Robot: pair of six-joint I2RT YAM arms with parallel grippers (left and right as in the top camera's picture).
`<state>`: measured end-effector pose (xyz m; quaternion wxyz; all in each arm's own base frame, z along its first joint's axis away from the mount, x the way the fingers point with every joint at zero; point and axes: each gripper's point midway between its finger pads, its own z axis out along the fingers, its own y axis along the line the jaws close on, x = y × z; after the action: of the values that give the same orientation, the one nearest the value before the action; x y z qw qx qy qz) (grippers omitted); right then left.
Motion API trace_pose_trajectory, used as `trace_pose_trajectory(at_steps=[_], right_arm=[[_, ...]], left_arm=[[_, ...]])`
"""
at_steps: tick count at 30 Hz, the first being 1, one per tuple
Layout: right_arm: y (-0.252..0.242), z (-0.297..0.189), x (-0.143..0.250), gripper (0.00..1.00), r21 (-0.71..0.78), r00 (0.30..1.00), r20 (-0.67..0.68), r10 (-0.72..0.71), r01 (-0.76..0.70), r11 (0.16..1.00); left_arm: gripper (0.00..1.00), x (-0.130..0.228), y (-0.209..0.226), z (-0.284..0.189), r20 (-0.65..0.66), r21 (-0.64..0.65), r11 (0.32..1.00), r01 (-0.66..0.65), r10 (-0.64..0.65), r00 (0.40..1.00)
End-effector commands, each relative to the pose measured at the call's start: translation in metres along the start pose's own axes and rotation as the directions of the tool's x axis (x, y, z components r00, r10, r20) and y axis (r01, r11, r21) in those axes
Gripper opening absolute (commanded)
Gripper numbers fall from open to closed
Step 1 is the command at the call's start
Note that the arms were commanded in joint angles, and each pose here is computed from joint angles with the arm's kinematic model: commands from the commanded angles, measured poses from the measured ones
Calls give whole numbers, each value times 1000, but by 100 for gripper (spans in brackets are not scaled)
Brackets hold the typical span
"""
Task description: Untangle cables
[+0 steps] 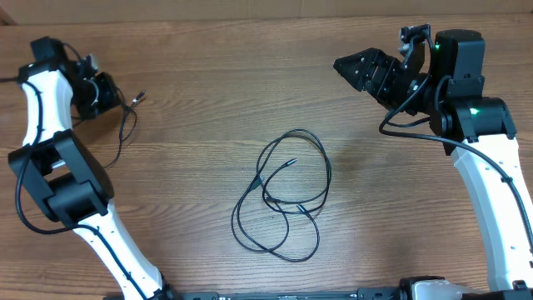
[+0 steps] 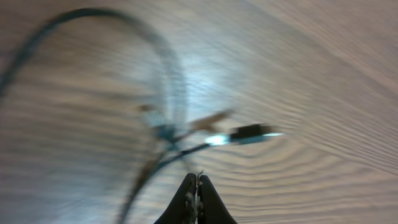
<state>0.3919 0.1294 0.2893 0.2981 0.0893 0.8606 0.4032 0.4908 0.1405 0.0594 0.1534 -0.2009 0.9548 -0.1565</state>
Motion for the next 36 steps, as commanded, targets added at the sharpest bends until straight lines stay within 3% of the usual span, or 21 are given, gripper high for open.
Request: trace_pose_trajectory(at_steps=[1, 9, 16, 23, 29, 33, 36], right_arm=[[8, -5, -7, 100, -10, 999, 24, -24, 24, 1000], [8, -5, -7, 100, -10, 999, 24, -24, 24, 1000], [8, -5, -7, 100, -10, 999, 23, -24, 25, 1000], [8, -5, -7, 100, -10, 999, 23, -24, 24, 1000], [8, -5, -7, 100, -10, 999, 23, -24, 24, 1000], [8, -5, -7, 100, -10, 999, 24, -24, 24, 1000], [8, -5, -7, 100, -9, 999, 23, -24, 24, 1000]], left_arm=[[4, 1, -35, -4, 10, 5, 994, -112, 112, 994], [4, 21, 4, 26, -51, -376, 908, -183, 177, 983], [4, 30, 27, 36, -60, -418, 893, -165, 154, 986], [8, 48, 78, 43, -52, -516, 852, -85, 68, 996], [7, 56, 117, 35, 11, -481, 870, 109, -118, 993], [6, 52, 100, 43, -21, -296, 954, 36, -45, 999], [5, 50, 90, 45, -21, -235, 972, 24, -30, 999]])
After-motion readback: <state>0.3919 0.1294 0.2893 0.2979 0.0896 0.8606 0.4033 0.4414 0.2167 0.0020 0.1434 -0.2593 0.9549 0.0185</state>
